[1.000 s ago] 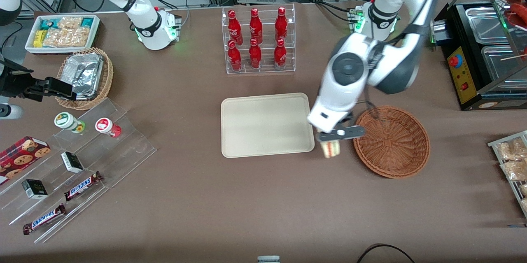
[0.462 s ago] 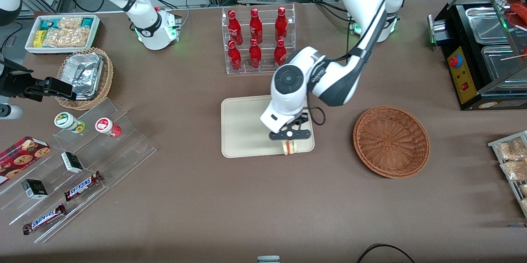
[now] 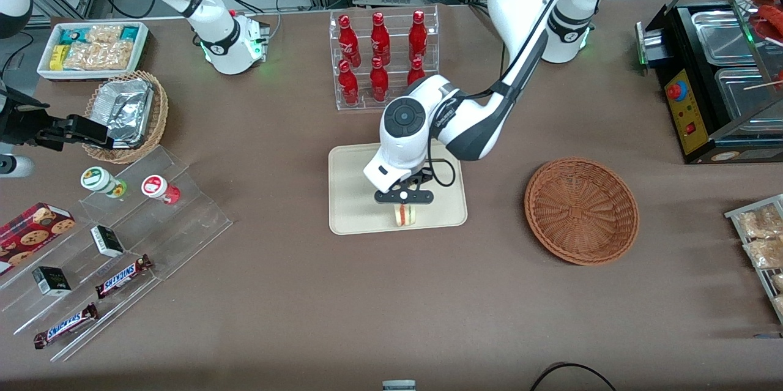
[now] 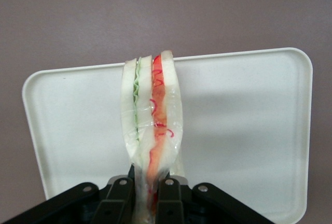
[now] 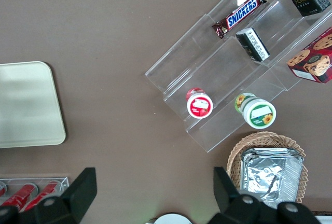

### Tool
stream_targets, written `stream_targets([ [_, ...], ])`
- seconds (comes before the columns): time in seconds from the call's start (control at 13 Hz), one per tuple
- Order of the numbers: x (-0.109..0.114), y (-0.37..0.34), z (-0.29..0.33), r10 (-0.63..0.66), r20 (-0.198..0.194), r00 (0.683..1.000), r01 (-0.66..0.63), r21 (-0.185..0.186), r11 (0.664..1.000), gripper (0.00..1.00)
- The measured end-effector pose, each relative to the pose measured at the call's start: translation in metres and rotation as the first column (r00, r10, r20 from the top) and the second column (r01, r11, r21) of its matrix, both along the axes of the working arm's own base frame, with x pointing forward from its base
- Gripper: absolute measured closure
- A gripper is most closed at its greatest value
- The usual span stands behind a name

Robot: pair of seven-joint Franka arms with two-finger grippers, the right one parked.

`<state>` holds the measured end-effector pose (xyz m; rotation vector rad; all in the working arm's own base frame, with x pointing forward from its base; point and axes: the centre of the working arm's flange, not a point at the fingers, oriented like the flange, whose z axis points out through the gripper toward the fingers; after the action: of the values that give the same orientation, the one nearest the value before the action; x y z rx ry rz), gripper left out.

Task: Place sandwich from basket to tray
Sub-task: 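Lower the held sandwich onto the cream tray with the left gripper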

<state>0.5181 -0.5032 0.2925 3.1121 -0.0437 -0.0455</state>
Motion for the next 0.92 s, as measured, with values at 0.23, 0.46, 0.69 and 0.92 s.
stream_targets([
  [0.23, -0.013, -0.016, -0.023, -0.026, -0.012, 1.000, 0.026, -0.009, 1.000, 0.85],
  [0.46, -0.022, -0.025, -0.038, -0.042, -0.016, 0.999, 0.042, -0.010, 0.999, 0.85],
  [0.69, -0.026, -0.027, -0.048, -0.048, -0.025, 0.999, 0.047, -0.003, 0.999, 0.85],
  [0.92, -0.031, -0.031, -0.051, -0.009, -0.033, 0.999, 0.009, 0.006, 1.000, 0.85],
])
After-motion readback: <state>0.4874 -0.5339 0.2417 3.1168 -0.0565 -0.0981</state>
